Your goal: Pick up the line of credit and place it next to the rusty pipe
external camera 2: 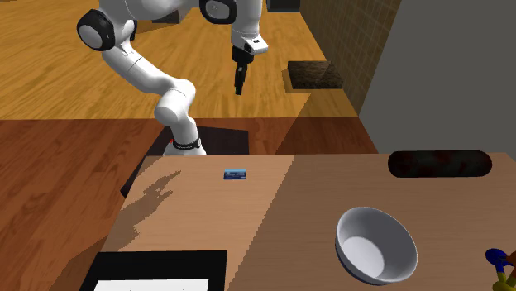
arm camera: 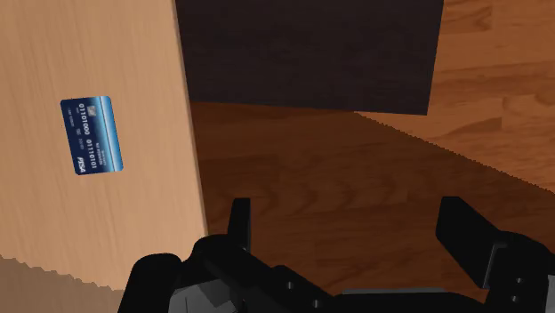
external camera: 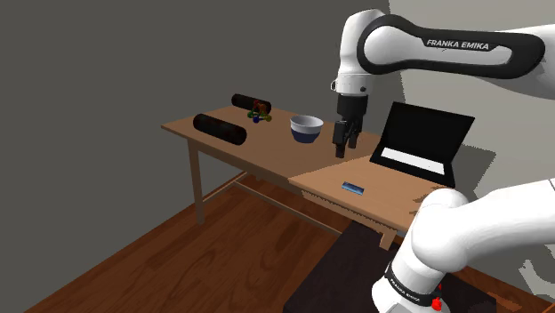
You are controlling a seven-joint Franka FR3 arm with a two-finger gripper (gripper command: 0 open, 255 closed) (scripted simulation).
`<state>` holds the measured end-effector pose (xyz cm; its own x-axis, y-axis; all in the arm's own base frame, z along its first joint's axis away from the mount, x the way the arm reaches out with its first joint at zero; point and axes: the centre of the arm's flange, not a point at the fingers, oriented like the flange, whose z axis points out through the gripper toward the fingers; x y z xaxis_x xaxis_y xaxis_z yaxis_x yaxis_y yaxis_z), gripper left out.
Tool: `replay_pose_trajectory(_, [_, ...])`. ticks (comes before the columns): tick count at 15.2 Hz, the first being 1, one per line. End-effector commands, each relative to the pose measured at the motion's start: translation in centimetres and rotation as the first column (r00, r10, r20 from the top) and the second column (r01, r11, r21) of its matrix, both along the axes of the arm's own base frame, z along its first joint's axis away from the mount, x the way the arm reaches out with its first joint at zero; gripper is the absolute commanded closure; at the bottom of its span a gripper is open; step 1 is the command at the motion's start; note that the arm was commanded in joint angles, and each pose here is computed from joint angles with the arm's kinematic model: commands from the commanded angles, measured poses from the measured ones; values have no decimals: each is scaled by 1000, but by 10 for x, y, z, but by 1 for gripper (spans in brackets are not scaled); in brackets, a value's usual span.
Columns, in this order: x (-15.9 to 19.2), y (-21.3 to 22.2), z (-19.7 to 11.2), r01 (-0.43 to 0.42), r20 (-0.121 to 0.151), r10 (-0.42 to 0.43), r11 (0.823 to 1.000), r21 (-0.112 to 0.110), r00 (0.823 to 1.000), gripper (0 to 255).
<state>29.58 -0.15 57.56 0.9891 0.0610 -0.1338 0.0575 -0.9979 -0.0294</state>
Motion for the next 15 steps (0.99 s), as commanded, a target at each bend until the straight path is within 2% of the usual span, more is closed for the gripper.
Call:
replay_pose_trajectory(1, [0, 0, 0, 0, 0, 0, 1000, 0, 1000, 0])
replay_pose_trajectory(4, [-22, -30, -24, -13, 94, 12, 1000, 6, 995, 0])
replay_pose_trajectory(8, [-47, -71, -60, -31, 219, 28, 999, 12, 975, 0])
replay_pose_trajectory(11, [-62, -101, -89, -45, 310, 38, 999, 15, 950, 0])
replay_pose_trajectory(15, [-77, -141, -129, -64, 427, 51, 998, 16, 903, 0])
